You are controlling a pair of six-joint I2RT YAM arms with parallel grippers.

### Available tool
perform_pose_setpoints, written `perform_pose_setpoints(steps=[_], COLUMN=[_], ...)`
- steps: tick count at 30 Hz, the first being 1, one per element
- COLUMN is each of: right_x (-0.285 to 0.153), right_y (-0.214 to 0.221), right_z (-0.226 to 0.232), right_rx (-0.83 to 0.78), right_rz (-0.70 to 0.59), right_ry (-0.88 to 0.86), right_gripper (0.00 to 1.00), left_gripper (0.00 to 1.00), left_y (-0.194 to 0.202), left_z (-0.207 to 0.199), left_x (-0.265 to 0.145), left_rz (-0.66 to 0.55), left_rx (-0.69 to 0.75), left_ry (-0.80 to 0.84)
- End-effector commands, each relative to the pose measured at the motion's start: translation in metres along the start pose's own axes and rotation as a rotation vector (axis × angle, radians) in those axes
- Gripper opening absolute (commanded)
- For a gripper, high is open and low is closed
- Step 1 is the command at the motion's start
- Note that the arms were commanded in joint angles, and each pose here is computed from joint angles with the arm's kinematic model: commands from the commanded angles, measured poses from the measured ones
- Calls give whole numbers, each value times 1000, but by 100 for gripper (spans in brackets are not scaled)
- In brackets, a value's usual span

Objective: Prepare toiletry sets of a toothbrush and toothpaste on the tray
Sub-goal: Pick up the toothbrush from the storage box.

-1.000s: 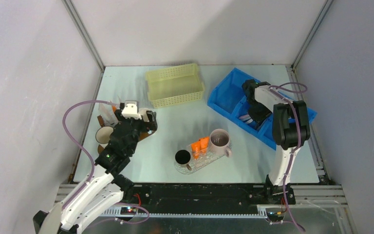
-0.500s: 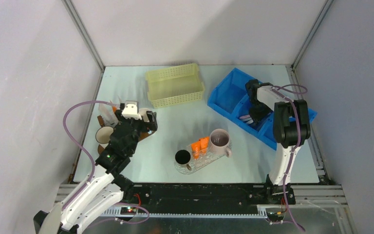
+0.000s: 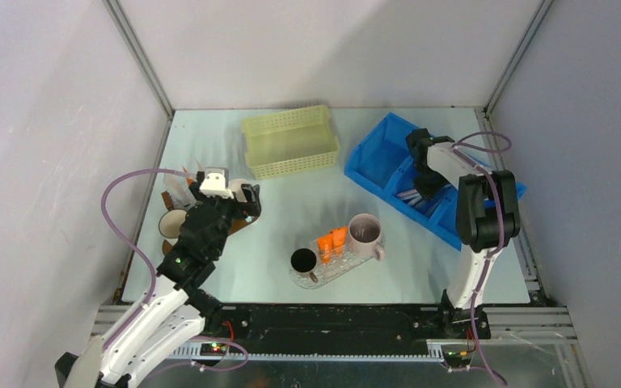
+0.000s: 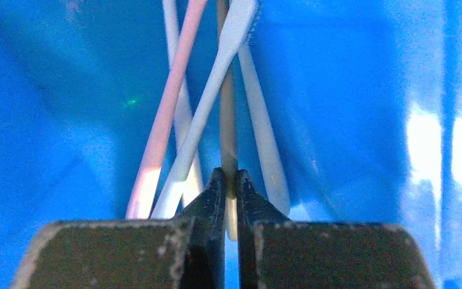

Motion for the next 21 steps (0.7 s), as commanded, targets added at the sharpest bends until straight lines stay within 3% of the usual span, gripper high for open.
perform_pose_setpoints(steps=[1, 21], right_x=[-24, -90], right_y=[-10, -14], right_z=[-15, -40], right_rx=[2, -82], right_rz=[-102, -300], right_ry=[21, -42], right_gripper=[0, 0], left_gripper=[98, 98], left_y=[-6, -15], left_z=[-3, -11], left_x=[-1, -2], left_rz=[-47, -52], left_rx=[-40, -70], left_ry=[27, 74])
Point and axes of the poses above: each gripper's point midway between its finger pads, its own x axis out along the fingers, its own z axis along the line the jaws close on, y = z × x, the point moved 9 cm from there along -x, back along the fingers, and after that the axes turned 15 degrees about -x, right-handed, at the moved point
